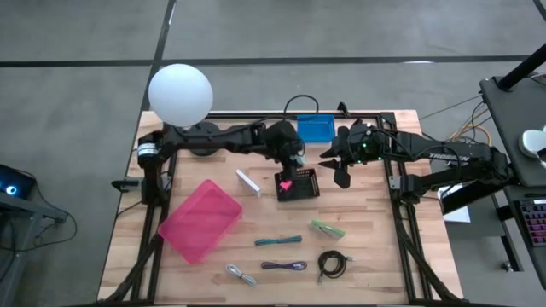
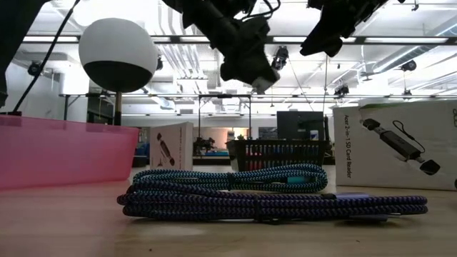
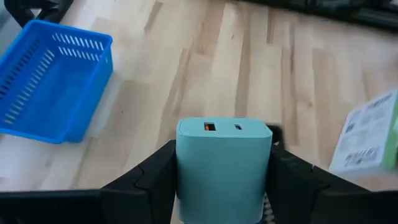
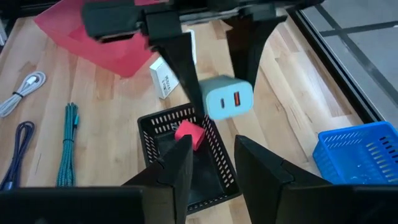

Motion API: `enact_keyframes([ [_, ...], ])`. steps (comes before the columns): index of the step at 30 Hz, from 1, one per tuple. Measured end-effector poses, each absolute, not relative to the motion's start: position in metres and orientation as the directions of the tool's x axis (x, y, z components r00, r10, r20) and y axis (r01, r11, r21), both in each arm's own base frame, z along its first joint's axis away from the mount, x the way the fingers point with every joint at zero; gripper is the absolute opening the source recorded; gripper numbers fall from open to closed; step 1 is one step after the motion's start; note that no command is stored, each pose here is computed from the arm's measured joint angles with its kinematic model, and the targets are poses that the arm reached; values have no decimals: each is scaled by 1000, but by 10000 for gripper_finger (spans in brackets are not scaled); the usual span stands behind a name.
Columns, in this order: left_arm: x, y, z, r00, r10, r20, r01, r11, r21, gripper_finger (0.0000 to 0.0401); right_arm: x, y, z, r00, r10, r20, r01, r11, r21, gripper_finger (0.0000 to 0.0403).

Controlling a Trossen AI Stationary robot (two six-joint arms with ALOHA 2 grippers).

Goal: Pick and place items into bin
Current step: Put the light blue charger adapter into the black bin

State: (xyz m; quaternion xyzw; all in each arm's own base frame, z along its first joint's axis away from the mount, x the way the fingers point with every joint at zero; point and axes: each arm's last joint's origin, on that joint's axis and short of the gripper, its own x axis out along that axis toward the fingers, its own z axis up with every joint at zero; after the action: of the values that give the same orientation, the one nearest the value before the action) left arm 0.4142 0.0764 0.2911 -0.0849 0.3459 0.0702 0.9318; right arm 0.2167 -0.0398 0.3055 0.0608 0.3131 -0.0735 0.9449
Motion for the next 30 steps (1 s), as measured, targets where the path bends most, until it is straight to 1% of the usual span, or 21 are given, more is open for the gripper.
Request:
enact_keyframes([
  [6, 422, 69, 287, 785, 66, -615, -237, 951, -200, 180, 217, -40, 306, 794, -101, -600, 176, 982, 68, 103],
  [11, 432, 64, 274, 784, 53, -618, -283, 917, -280, 180, 217, -40, 306, 793, -100, -600, 176, 982, 69, 98],
  [15, 438, 53, 263, 776, 32, -630, -290, 905, -310, 180, 217, -40, 306, 793, -99, -601, 175, 982, 70, 100],
  [22, 443, 35, 250, 752, -2, -659, -264, 915, -305, 180, 217, -40, 306, 793, -99, -601, 174, 982, 69, 100],
  [24, 447, 33, 242, 745, -8, -667, -262, 916, -304, 180, 217, -40, 306, 794, -99, -600, 173, 983, 66, 97],
  [26, 446, 31, 232, 714, -12, -700, -274, 915, -295, 180, 217, -40, 306, 793, -99, -601, 173, 983, 67, 95],
  [28, 452, 31, 223, 720, -11, -694, -274, 914, -299, 180, 217, -40, 306, 793, -99, -601, 173, 983, 67, 93],
  [30, 448, 30, 217, 686, -17, -727, -301, 904, -304, 180, 217, -40, 306, 793, -99, -601, 172, 983, 65, 94],
])
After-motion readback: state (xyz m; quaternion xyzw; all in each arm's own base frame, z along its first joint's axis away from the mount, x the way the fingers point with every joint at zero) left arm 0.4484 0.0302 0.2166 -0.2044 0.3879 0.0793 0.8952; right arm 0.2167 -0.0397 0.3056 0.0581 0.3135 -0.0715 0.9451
